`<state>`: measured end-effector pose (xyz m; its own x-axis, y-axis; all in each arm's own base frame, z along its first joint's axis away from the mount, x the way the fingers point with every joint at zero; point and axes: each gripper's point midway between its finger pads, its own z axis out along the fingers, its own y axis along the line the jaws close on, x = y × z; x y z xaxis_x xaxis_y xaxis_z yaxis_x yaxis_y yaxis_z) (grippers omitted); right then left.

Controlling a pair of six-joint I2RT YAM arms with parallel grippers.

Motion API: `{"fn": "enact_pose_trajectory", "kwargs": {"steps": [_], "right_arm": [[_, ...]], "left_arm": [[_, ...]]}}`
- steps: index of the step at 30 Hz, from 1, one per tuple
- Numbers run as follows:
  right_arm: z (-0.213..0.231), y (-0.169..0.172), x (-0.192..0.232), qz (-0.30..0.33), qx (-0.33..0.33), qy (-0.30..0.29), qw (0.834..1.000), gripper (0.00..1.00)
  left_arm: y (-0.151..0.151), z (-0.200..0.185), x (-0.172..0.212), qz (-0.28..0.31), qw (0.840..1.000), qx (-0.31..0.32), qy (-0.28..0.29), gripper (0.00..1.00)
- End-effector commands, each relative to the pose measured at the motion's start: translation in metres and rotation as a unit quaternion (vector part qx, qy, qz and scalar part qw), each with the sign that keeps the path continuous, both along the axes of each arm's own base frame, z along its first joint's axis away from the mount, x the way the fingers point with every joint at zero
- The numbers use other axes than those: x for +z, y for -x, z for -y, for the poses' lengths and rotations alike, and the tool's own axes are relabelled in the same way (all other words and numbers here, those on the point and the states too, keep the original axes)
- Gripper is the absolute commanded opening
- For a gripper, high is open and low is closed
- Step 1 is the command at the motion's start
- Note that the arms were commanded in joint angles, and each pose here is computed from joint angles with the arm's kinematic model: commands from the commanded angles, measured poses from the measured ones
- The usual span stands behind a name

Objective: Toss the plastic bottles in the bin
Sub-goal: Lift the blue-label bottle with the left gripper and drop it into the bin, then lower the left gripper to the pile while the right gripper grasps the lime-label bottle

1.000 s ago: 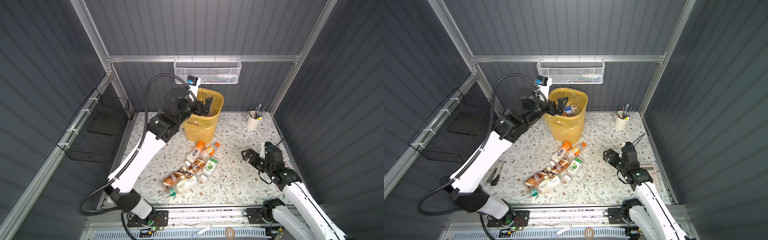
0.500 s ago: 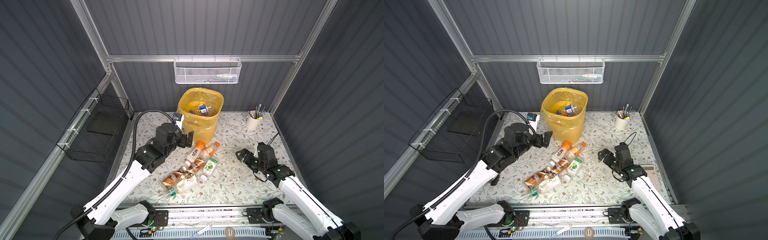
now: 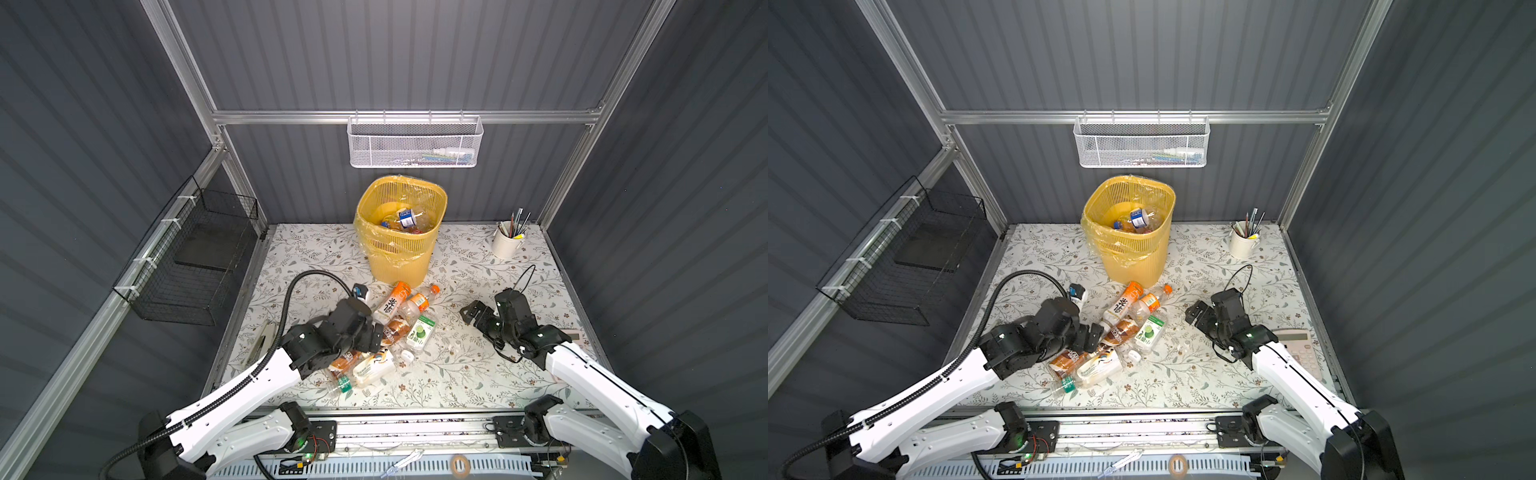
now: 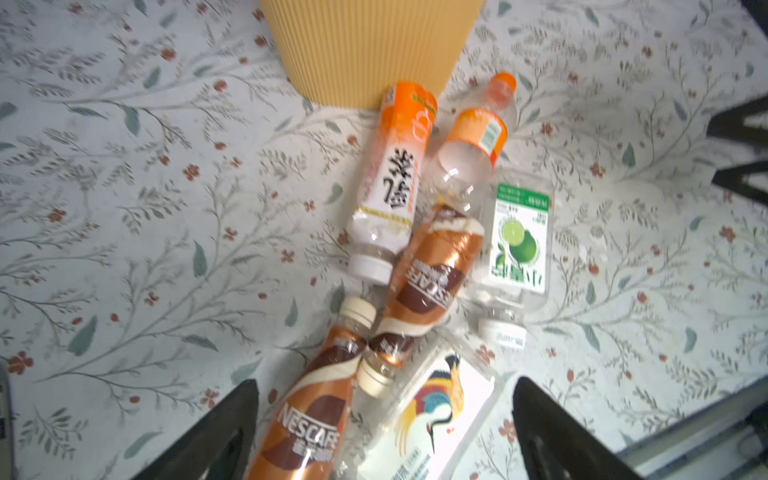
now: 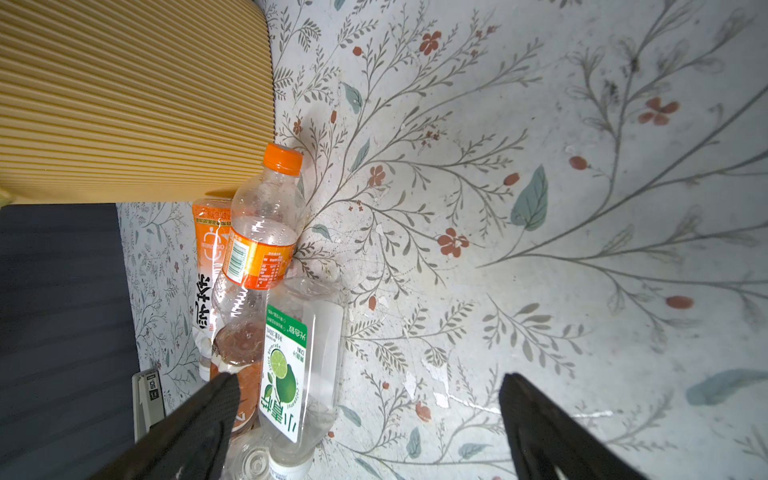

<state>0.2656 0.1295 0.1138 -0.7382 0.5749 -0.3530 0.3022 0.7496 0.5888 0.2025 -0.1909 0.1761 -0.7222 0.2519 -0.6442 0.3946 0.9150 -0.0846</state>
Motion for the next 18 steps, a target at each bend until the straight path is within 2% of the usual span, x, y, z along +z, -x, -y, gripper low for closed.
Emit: {"fn": "enact_pose_trajectory", "kwargs": {"steps": [1,8,12,18], "right_arm": [[-0.007,-0.008,0.011,0.014,-0.005,-0.001,1.000,0.99],[-0.041,-0.005,-0.001,-0.016,0.005,0.000,1.000,0.99],[-0.072,0.000,-0.012,-0.046,0.028,0.034,0.998,0.99],[-0.100,0.012,-0.032,-0.090,0.022,0.080,0.993,0.99]], "left_arm": [[0.021,-0.002,-0.026,-0.050,0.998,0.021,-0.013,0.95],[0.039,-0.006,-0.055,-0.076,0.995,0.023,-0.064,0.97],[0.035,-0.006,-0.047,-0.057,0.997,0.030,-0.050,0.99],[0.027,-0.015,-0.028,-0.013,0.998,0.045,-0.039,1.00]]}}
